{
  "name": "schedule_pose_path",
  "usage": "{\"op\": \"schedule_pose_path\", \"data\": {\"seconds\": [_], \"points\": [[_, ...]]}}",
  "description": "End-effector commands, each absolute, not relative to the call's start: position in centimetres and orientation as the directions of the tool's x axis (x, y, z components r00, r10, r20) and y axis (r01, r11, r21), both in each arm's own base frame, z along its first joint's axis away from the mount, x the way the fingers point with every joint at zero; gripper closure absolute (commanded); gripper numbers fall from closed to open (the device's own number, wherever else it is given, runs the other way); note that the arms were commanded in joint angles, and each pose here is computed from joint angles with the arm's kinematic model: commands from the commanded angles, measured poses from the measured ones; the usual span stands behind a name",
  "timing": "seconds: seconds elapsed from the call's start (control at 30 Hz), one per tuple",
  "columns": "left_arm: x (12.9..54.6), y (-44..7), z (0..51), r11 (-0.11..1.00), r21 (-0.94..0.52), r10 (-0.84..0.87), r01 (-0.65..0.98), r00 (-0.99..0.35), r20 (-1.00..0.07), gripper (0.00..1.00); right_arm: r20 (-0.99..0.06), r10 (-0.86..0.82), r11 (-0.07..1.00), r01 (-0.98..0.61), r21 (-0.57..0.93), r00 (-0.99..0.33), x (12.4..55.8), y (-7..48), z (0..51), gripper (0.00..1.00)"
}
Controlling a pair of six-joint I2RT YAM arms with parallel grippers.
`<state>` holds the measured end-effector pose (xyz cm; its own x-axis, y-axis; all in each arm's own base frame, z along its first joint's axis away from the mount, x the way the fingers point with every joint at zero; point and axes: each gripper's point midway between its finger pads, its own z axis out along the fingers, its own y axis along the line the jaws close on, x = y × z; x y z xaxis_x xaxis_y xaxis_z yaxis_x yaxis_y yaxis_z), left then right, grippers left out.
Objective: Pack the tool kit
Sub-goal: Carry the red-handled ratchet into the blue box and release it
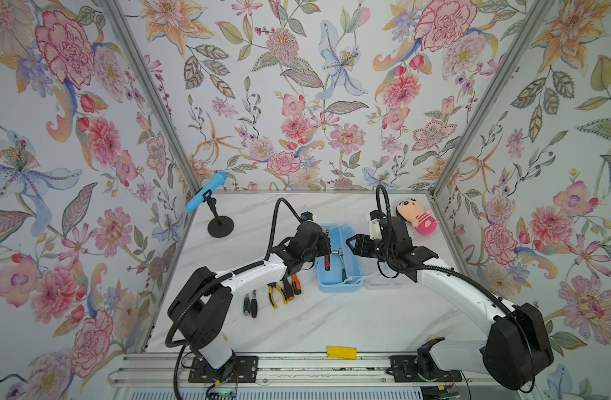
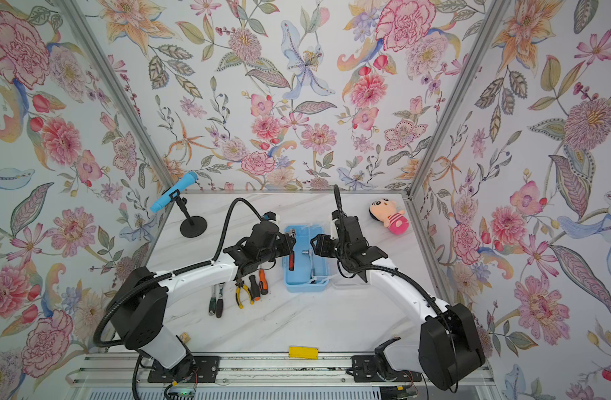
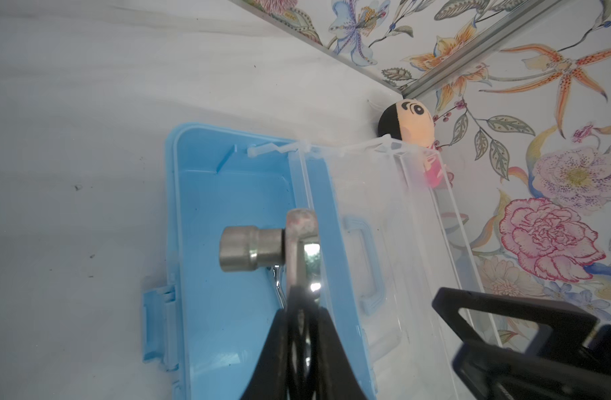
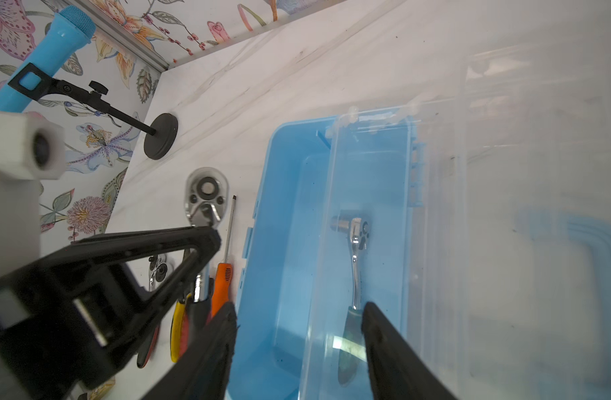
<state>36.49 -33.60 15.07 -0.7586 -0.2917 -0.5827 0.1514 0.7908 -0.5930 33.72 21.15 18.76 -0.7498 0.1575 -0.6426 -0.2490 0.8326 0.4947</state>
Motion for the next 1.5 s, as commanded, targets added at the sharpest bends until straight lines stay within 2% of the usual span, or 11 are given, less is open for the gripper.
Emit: {"op": "schedule_pose_path", "data": {"seconds": [0.0, 0.2, 0.5, 0.77, 0.87, 0.9, 1.03, 1.27, 1.47], "points": [[38.4, -35.5, 16.1, 0.756, -0.637, -0.342, 0.151, -0.739, -0.581, 1.00, -0.640, 0.177, 0.828, -0.239, 0.507, -0.747, 33.3, 20.5, 18.9, 0.41], [40.2, -36.2, 12.3, 0.840, -0.533, -0.267, 0.105, -0.775, -0.573, 1.00, -0.638, 0.187, 0.831, -0.227, 0.508, -0.747, 33.3, 19.8, 18.8, 0.40], [41.2, -33.9, 7.1, 0.947, -0.320, -0.193, -0.001, -0.800, -0.568, 1.00, -0.640, 0.194, 0.832, -0.221, 0.509, -0.743, 33.5, 19.5, 19.0, 0.40], [41.0, -34.0, 4.7, 0.954, -0.299, -0.169, 0.002, -0.821, -0.546, 1.00, -0.645, 0.198, 0.834, -0.219, 0.507, -0.738, 33.5, 19.3, 19.1, 0.40], [41.0, -34.0, 4.3, 0.957, -0.289, -0.159, 0.007, -0.823, -0.545, 0.87, -0.647, 0.200, 0.833, -0.220, 0.508, -0.736, 33.5, 19.3, 19.3, 0.40], [41.1, -34.0, 4.3, 0.958, -0.288, -0.156, 0.009, -0.824, -0.545, 0.82, -0.647, 0.200, 0.834, -0.220, 0.507, -0.736, 33.5, 19.3, 19.3, 0.40], [41.1, -34.1, 4.7, 0.957, -0.290, -0.150, 0.019, -0.822, -0.549, 0.77, -0.651, 0.201, 0.832, -0.223, 0.508, -0.732, 33.6, 19.3, 19.6, 0.39], [41.8, -34.3, 8.9, 0.935, -0.348, -0.162, 0.073, -0.784, -0.599, 0.73, -0.663, 0.191, 0.827, -0.245, 0.506, -0.724, 33.8, 19.6, 20.8, 0.39], [40.8, -30.2, 13.8, 0.942, -0.323, -0.161, 0.094, -0.716, -0.679, 0.66, -0.701, 0.163, 0.826, -0.292, 0.482, -0.695, 33.6, 20.2, 23.0, 0.39]]}}
